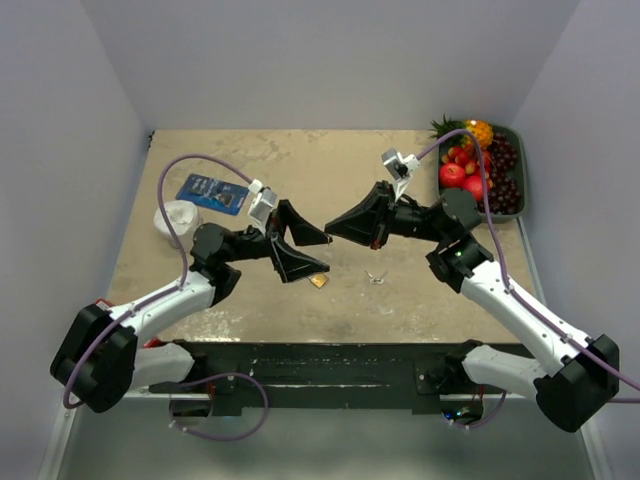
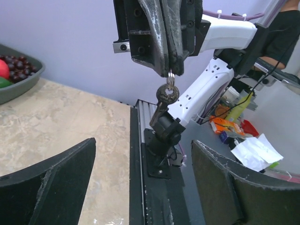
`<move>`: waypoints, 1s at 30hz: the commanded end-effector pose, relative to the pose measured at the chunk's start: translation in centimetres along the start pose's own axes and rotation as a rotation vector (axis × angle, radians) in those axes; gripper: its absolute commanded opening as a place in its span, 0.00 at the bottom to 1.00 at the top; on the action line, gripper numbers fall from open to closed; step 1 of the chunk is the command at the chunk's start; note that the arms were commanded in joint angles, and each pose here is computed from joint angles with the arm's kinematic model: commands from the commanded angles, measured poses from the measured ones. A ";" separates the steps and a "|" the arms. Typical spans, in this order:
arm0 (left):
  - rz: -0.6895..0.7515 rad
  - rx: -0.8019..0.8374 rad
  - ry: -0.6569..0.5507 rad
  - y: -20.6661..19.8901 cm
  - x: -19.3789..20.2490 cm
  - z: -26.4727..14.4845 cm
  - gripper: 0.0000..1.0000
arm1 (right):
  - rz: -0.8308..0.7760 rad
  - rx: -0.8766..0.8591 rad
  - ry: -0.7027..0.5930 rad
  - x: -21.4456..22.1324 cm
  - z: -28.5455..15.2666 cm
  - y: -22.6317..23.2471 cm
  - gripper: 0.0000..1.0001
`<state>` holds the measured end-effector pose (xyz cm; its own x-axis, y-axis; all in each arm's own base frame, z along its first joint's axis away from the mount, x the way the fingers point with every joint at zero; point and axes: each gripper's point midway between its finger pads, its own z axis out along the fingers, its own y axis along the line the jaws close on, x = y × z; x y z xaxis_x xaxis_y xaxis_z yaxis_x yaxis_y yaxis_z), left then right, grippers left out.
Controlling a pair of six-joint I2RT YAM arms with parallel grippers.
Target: Unlock with the key
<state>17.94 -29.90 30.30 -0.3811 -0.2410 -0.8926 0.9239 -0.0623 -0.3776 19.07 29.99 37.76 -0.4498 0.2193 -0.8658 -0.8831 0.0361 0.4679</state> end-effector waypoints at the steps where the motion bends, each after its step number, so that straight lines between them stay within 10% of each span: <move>1: 0.111 0.145 -0.057 -2.8 -3.0 1.2 0.85 | -0.057 -0.085 -0.013 -1.2 -0.4 2.9 0.00; 18: 0.069 0.328 -0.068 -5.2 -3.4 2.1 0.53 | -0.044 -0.098 0.024 -0.3 -0.4 3.0 0.00; 30: 0.098 0.368 -0.044 -6.5 -3.6 2.1 0.48 | -0.041 -0.069 0.028 0.0 -0.4 2.3 0.00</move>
<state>16.51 -32.31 31.57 -0.5722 -0.1391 -0.8082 0.8064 -0.2745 -0.5237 17.55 29.91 37.72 -0.4495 0.1787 -0.8752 -0.8908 -0.0169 0.4541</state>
